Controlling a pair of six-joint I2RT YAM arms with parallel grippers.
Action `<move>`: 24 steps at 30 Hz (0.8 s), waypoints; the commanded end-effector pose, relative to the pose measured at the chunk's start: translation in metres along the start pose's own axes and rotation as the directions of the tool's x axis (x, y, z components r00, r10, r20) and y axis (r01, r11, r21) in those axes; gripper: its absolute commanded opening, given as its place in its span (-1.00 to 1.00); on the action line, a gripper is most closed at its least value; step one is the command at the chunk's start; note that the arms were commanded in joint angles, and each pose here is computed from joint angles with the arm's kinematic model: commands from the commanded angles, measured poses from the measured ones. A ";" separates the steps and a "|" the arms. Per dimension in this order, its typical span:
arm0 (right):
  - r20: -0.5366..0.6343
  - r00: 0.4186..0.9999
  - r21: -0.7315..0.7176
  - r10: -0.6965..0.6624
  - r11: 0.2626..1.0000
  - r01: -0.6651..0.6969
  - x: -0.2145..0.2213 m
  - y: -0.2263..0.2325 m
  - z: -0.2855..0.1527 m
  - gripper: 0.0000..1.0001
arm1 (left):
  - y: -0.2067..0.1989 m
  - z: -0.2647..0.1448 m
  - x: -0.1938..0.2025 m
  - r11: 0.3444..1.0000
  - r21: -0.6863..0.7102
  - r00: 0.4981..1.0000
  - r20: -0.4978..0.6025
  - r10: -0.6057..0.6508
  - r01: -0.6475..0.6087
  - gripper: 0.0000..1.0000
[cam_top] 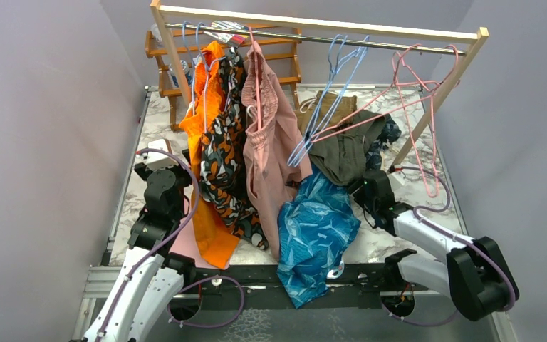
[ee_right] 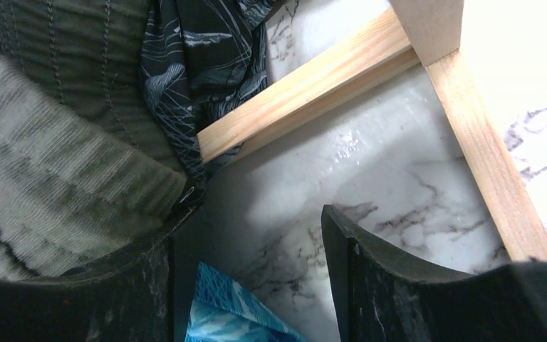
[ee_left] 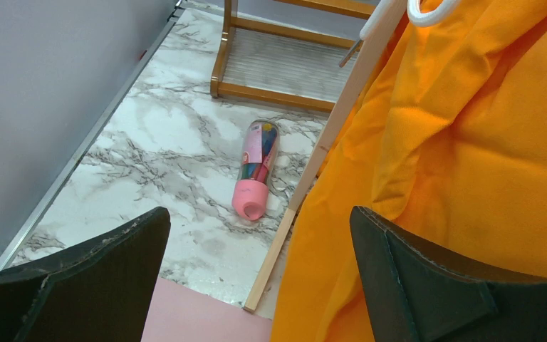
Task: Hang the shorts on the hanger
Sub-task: Move the hanger to the center of the board.
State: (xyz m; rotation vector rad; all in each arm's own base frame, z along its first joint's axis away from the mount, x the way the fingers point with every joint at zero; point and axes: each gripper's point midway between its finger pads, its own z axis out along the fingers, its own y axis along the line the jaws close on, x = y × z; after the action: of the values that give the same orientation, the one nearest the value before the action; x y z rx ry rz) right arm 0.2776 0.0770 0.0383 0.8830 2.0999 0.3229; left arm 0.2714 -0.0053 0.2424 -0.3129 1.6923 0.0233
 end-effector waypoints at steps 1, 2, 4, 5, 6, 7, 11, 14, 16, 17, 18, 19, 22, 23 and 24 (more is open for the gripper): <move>0.052 0.997 -0.087 0.048 0.995 -0.043 -0.016 0.025 0.012 0.25 | -0.006 0.001 0.002 1.000 0.025 1.000 0.003 0.000 0.000 0.98; 0.056 0.997 -0.091 0.046 0.995 -0.040 -0.017 0.027 0.014 0.23 | -0.006 0.001 0.002 1.000 0.027 1.000 0.002 0.000 0.000 0.98; 0.061 0.998 -0.091 0.033 0.995 -0.028 -0.019 0.029 0.021 0.19 | -0.007 0.001 0.003 1.000 0.028 1.000 0.000 0.002 -0.002 0.98; 0.061 0.998 -0.092 0.030 0.996 -0.024 -0.020 0.030 0.024 0.18 | -0.007 0.000 0.003 1.000 0.028 1.000 -0.001 0.002 -0.002 0.98; 0.061 0.998 -0.094 0.024 0.995 -0.018 -0.020 0.031 0.027 0.17 | -0.007 0.000 0.003 1.000 0.028 1.000 -0.001 0.002 -0.002 0.98; 0.058 0.998 -0.092 0.016 0.996 -0.011 -0.019 0.030 0.031 0.16 | -0.007 0.000 0.003 1.000 0.028 1.000 -0.002 0.003 -0.003 0.98; 0.051 0.999 -0.113 0.007 0.994 -0.001 -0.018 0.038 0.042 0.12 | -0.007 0.000 0.005 1.000 0.025 1.000 -0.009 0.008 -0.008 0.98; 0.046 0.999 -0.132 0.008 0.991 -0.002 -0.017 0.046 0.050 0.10 | -0.005 -0.001 0.006 1.000 0.012 1.000 -0.017 0.010 -0.010 0.98; 0.039 0.999 -0.147 0.004 0.989 0.002 -0.016 0.052 0.055 0.09 | -0.003 -0.001 0.007 1.000 0.001 1.000 -0.020 0.013 -0.013 0.98; 0.036 0.999 -0.156 0.004 0.988 0.002 -0.016 0.056 0.057 0.09 | -0.002 -0.001 0.006 1.000 -0.004 1.000 -0.019 0.013 -0.013 0.98; 0.030 1.000 -0.162 0.002 0.987 0.002 -0.015 0.059 0.059 0.08 | -0.001 -0.001 0.006 1.000 -0.009 1.000 -0.017 0.012 -0.012 0.98; 0.027 1.000 -0.170 0.003 0.985 0.002 -0.015 0.062 0.061 0.08 | -0.001 -0.001 0.005 1.000 -0.014 1.000 -0.016 0.012 -0.013 0.98; 0.019 1.000 -0.194 -0.002 0.981 0.005 -0.016 0.073 0.067 0.06 | 0.001 -0.001 0.006 1.000 -0.022 1.000 -0.018 0.017 -0.018 0.98; 0.017 1.000 -0.200 -0.005 0.980 0.008 -0.016 0.076 0.069 0.06 | 0.001 0.000 0.007 1.000 -0.022 1.000 -0.019 0.018 -0.018 0.98; 0.016 1.000 -0.209 -0.006 0.978 0.009 -0.017 0.080 0.071 0.06 | 0.001 0.000 0.007 1.000 -0.023 1.000 -0.020 0.019 -0.019 0.98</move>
State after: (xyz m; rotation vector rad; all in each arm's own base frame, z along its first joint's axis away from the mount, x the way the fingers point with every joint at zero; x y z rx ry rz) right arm 0.3600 0.0994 0.0332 0.8113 2.0214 0.4265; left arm 0.2705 -0.0103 0.2368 -0.2955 1.7163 0.0282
